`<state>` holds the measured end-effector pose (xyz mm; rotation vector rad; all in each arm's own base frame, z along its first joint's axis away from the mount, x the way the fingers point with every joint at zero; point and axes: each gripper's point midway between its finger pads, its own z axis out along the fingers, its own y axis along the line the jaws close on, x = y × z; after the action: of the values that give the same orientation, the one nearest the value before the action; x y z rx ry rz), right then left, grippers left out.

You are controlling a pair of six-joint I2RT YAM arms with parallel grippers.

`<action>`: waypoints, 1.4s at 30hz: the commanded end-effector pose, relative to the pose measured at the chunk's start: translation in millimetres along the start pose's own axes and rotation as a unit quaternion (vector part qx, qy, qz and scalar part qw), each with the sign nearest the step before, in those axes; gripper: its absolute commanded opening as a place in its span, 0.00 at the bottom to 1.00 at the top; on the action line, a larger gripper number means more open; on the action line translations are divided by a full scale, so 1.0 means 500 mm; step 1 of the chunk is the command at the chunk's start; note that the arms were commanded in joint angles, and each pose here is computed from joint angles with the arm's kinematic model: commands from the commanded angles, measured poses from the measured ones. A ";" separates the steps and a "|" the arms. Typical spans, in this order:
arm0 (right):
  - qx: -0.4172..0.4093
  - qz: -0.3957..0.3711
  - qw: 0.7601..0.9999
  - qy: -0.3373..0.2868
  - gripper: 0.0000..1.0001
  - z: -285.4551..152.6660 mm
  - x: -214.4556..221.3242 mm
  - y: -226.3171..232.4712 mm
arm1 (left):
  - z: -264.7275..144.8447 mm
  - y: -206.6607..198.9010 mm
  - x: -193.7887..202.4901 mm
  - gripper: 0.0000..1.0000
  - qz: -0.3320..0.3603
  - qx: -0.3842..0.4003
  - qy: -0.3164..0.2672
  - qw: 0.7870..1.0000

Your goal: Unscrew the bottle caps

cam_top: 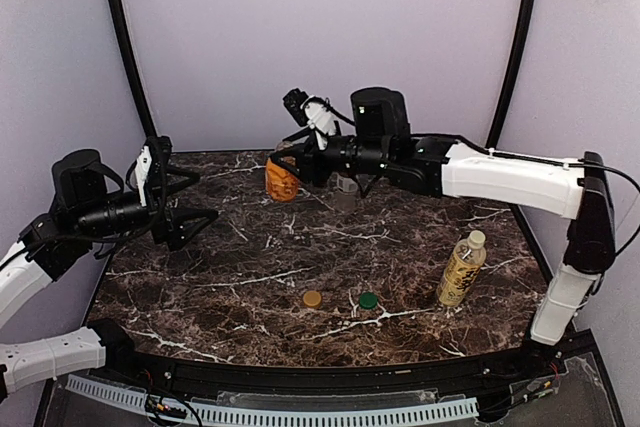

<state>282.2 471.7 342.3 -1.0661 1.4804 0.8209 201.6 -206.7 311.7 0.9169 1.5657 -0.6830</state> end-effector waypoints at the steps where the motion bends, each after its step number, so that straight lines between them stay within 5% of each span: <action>1: 0.052 -0.034 0.998 0.029 0.00 0.074 0.131 -0.063 | -0.002 0.012 0.017 0.99 0.007 -0.018 0.012 1.000; 12: 0.073 -0.007 0.994 0.078 0.00 0.203 0.306 -0.182 | -0.004 0.020 0.027 0.99 0.018 -0.029 0.022 0.999; 29: 0.080 0.061 0.985 0.137 0.00 0.198 0.446 -0.246 | 0.001 0.026 0.019 0.99 0.031 -0.032 0.016 0.999; 31: 0.078 0.068 0.985 0.140 0.07 0.197 0.450 -0.243 | 0.001 0.025 0.017 0.99 0.031 -0.031 0.015 0.999; 37: 0.072 0.074 0.985 0.138 0.63 0.187 0.417 -0.240 | 0.003 0.024 0.017 0.99 0.031 -0.028 0.016 0.999; 42: 0.085 0.055 0.987 0.123 0.77 0.170 0.360 -0.249 | 0.003 0.022 0.016 0.99 0.029 -0.025 0.014 0.999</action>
<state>424.1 472.1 118.4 -1.0034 1.8552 0.6501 210.9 -200.8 303.2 0.9346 1.5776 -0.5879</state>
